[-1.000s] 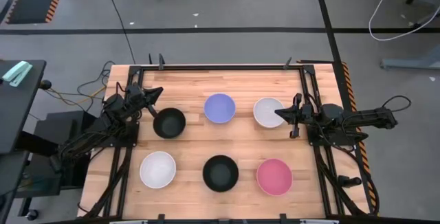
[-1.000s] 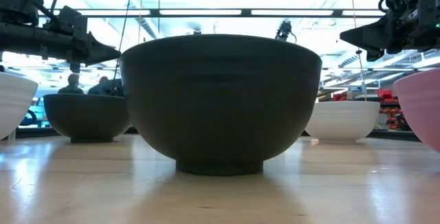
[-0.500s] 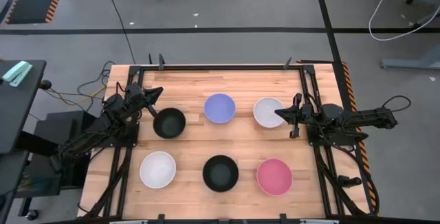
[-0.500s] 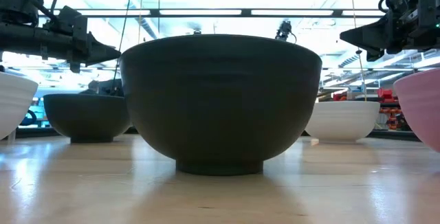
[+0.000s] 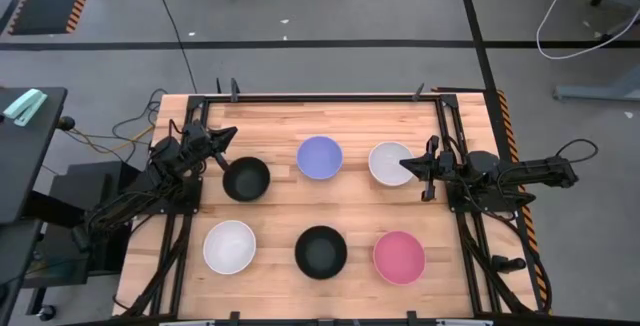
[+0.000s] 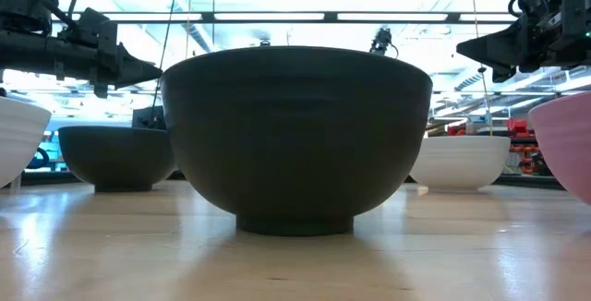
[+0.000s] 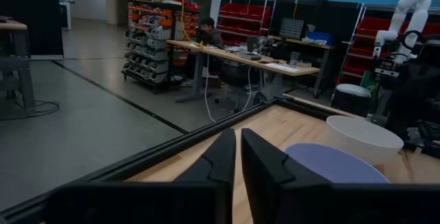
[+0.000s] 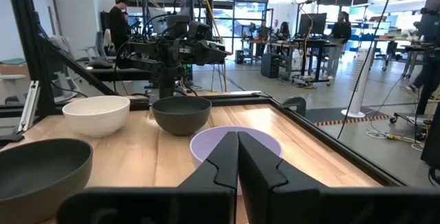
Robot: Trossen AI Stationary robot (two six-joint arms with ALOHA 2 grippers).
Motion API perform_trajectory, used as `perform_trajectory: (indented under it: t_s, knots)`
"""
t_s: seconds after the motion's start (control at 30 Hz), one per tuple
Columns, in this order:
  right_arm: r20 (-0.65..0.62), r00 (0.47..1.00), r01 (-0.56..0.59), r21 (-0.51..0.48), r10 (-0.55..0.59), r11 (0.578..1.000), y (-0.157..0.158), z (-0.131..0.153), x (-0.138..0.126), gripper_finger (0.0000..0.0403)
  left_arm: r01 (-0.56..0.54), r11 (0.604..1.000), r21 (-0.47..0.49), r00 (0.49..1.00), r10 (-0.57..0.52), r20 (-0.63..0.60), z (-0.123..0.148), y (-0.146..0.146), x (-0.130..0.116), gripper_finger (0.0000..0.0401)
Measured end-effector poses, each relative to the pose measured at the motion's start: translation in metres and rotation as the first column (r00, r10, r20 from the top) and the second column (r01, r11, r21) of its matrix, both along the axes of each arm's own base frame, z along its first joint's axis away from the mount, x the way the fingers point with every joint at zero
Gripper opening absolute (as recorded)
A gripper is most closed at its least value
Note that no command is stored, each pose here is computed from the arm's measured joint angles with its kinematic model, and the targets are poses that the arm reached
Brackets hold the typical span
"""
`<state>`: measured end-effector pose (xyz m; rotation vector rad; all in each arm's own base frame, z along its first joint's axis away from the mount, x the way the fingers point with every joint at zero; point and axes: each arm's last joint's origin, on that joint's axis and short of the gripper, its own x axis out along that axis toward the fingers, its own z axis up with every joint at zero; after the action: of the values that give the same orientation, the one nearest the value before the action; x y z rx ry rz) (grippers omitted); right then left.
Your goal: Nest bowls inside each other
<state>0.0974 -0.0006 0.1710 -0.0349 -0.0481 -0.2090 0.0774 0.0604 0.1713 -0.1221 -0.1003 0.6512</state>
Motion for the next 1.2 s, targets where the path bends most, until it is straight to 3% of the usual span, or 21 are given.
perform_trajectory:
  t_s: [1.2]
  knots:
    - [0.005,1.000,0.000,-0.002,0.000,1.000,0.0000,0.0005,0.0000,0.0016,0.000,1.000,0.026,0.999,-0.001,0.033,0.0041,-0.0002,-0.0002,0.0025]
